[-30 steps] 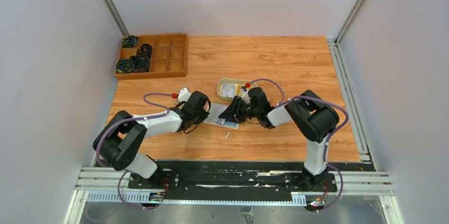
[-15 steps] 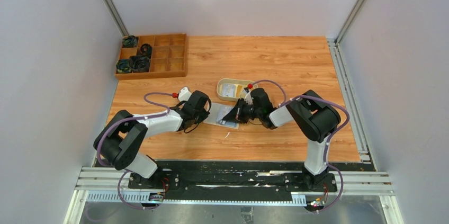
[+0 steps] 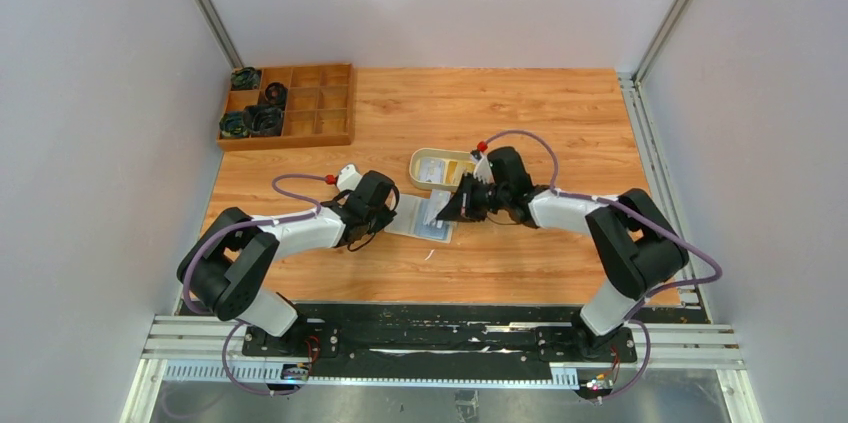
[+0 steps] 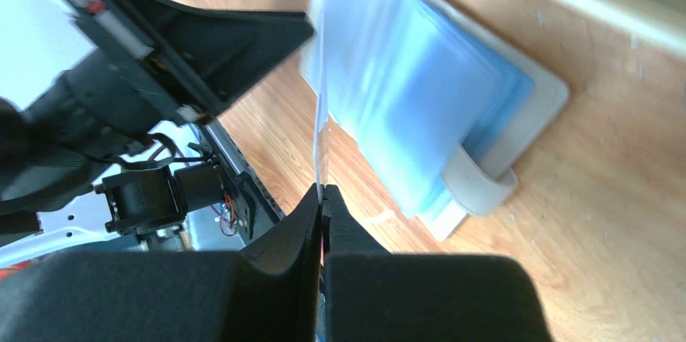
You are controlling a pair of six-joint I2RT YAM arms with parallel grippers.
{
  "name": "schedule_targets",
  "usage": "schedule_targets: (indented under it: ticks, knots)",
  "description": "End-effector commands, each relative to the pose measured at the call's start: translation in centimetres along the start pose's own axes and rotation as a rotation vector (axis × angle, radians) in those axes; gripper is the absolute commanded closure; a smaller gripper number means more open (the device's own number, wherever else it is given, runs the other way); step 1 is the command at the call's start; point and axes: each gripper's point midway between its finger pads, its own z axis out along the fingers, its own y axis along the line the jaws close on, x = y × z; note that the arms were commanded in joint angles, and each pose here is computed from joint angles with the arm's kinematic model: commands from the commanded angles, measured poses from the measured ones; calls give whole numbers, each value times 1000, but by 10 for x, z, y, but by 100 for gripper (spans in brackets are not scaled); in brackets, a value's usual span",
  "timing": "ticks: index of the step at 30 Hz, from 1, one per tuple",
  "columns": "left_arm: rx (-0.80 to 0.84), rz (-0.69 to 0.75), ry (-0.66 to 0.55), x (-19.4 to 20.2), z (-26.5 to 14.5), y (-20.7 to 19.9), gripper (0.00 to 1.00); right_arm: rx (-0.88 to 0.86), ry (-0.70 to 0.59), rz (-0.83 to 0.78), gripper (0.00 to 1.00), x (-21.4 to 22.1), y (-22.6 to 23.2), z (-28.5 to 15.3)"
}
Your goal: Take the credit cards out of the card holder
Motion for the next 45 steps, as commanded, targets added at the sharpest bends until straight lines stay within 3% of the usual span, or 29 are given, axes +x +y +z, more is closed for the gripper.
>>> schedule_targets:
  ticks: [1,12,18,35,45]
  knots:
    - [-161,95,69,19,0,49,100,47,29,-134,100,-23,14,-20]
    - [-140,96,63,15,-6,43,100,14,25,-118,100,-99,23,22]
    - [-139,103,63,15,-7,44,100,27,34,-106,100,-110,8,41]
    - [-136,115,86,21,-3,45,100,-45,-31,-32,100,-142,-9,37]
    - [-137,121,97,23,-1,44,100,-30,10,-46,100,-132,-15,45]
